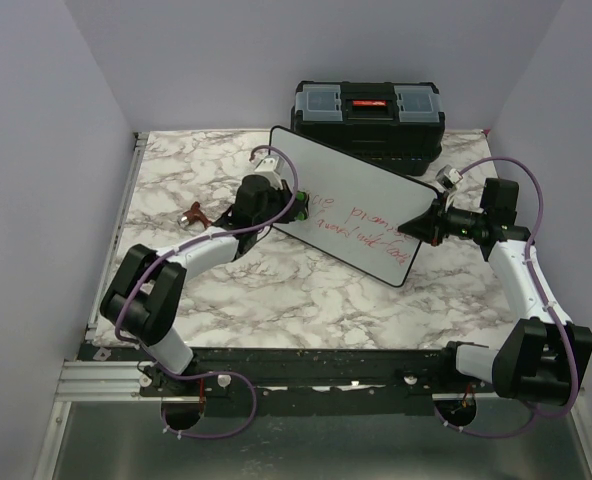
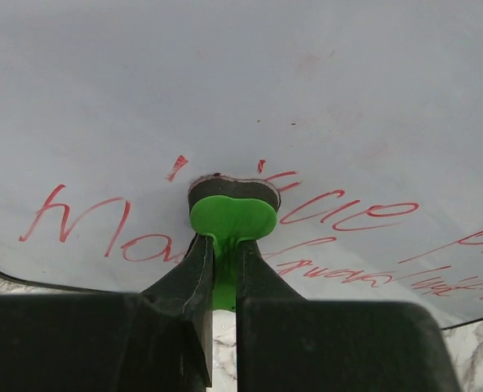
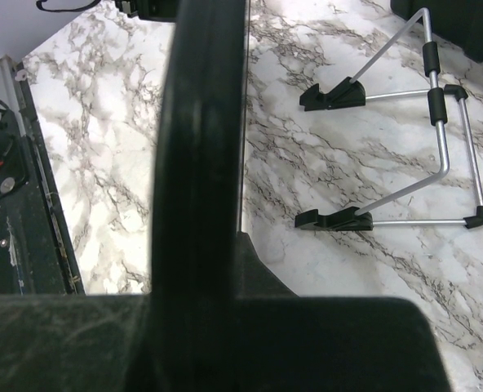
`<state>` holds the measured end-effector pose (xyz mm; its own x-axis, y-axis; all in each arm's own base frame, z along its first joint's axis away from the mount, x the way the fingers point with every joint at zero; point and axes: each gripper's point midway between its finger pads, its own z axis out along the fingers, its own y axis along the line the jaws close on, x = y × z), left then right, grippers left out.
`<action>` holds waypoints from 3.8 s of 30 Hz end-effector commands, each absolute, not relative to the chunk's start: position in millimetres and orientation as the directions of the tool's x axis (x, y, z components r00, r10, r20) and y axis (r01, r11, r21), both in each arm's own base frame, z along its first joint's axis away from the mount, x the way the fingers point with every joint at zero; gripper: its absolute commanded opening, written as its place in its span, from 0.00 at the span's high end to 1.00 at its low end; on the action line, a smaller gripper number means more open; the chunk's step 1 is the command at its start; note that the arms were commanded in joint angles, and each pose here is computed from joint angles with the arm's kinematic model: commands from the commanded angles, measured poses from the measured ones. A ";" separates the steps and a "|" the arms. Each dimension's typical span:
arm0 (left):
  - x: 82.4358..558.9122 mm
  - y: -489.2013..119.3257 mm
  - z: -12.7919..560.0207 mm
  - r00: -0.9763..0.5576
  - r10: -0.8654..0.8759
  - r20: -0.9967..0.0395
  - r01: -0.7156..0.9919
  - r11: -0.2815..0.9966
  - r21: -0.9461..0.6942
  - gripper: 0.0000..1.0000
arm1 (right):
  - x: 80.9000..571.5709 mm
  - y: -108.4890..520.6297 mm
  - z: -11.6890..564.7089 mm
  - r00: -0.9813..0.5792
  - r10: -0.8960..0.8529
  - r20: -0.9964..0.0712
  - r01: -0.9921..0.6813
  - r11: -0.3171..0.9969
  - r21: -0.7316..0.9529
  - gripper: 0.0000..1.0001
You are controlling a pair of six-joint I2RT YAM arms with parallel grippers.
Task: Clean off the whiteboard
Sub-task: Erase the whiteboard at the whiteboard stand.
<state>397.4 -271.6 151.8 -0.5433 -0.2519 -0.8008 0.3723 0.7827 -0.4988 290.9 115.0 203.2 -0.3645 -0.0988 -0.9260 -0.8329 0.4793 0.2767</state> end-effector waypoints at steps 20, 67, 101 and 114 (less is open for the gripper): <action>435.2 -248.2 165.6 -0.553 -0.230 -0.801 0.385 0.782 -0.491 1.00 | 265.8 135.6 217.7 -0.339 -0.076 -0.938 -0.893 0.340 0.295 0.99; 377.7 -305.2 130.4 -0.630 -0.174 -0.757 0.437 0.726 -0.531 1.00 | 265.2 135.9 216.9 -0.343 -0.074 -0.936 -0.892 0.337 0.300 1.00; 386.6 -311.8 159.2 -0.604 -0.149 -0.783 0.471 0.726 -0.501 1.00 | 264.7 136.2 218.1 -0.340 -0.074 -0.937 -0.894 0.336 0.298 0.99; 430.7 -248.4 163.7 -0.576 -0.220 -0.787 0.359 0.797 -0.486 1.00 | 263.6 136.4 220.8 -0.332 -0.074 -0.940 -0.897 0.334 0.291 0.99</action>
<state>400.5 -285.4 167.2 -0.5965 -0.1869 -0.7805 0.4413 0.7359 -0.5135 294.0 113.4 204.0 -0.3424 -0.1087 -0.9333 -0.8369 0.4868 0.2503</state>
